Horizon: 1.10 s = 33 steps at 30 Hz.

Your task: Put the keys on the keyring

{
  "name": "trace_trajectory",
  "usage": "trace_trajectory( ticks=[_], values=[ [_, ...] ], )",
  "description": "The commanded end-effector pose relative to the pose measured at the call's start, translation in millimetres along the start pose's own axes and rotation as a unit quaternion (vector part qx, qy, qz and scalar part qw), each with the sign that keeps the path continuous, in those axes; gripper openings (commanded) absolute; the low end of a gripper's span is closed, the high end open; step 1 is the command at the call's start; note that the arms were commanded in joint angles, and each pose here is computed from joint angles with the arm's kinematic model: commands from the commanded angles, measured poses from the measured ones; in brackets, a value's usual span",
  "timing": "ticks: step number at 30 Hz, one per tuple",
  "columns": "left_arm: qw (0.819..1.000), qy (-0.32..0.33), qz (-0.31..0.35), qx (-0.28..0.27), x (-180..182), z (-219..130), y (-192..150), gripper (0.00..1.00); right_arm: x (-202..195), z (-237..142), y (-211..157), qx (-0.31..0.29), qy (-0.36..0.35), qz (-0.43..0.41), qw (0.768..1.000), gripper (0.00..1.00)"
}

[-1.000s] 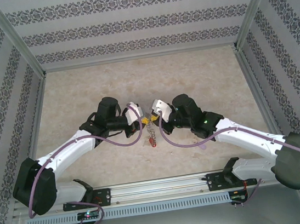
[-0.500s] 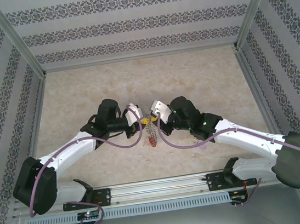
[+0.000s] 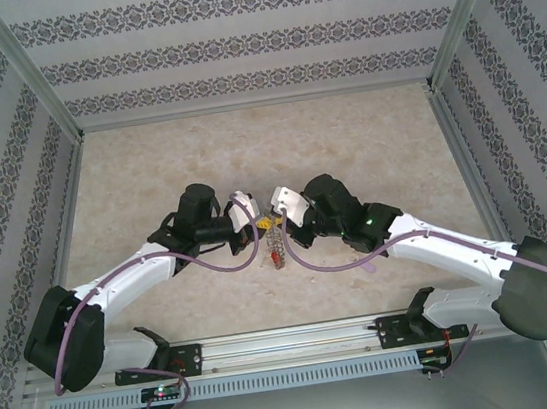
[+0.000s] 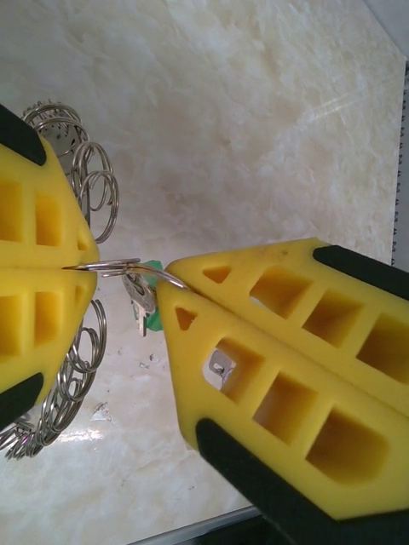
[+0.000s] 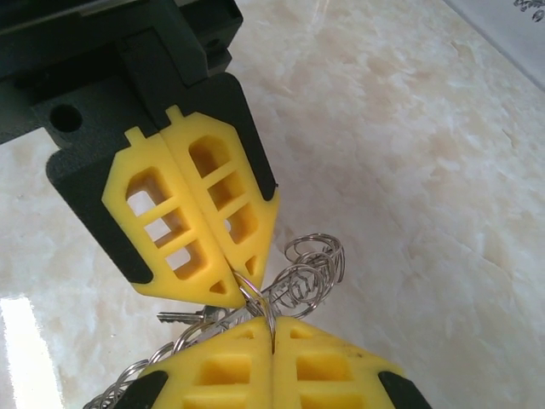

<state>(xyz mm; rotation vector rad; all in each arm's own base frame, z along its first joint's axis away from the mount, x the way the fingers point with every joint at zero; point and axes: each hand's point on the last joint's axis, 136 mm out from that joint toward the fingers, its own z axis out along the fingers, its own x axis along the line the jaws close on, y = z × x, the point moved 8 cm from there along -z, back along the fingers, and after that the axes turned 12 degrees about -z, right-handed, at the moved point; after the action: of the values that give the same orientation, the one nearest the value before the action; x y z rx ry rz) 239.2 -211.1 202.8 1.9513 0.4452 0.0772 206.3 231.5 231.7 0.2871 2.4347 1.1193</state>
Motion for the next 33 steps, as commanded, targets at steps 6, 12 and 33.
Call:
trace_trajectory(
  ticks=[6,12,33],
  values=[
    [0.999,-0.021,0.019,-0.044,-10,-3,10,0.0,-14,3,-4,0.041,-0.048,0.039,0.997,0.0],
    [0.999,-0.02,0.018,-0.043,-10,-2,8,0.0,-15,1,4,0.024,-0.043,0.053,0.997,0.0],
    [1.0,-0.017,0.006,-0.016,-4,7,-1,0.15,-4,0,27,-0.018,0.022,0.019,0.999,0.0]
  ],
)
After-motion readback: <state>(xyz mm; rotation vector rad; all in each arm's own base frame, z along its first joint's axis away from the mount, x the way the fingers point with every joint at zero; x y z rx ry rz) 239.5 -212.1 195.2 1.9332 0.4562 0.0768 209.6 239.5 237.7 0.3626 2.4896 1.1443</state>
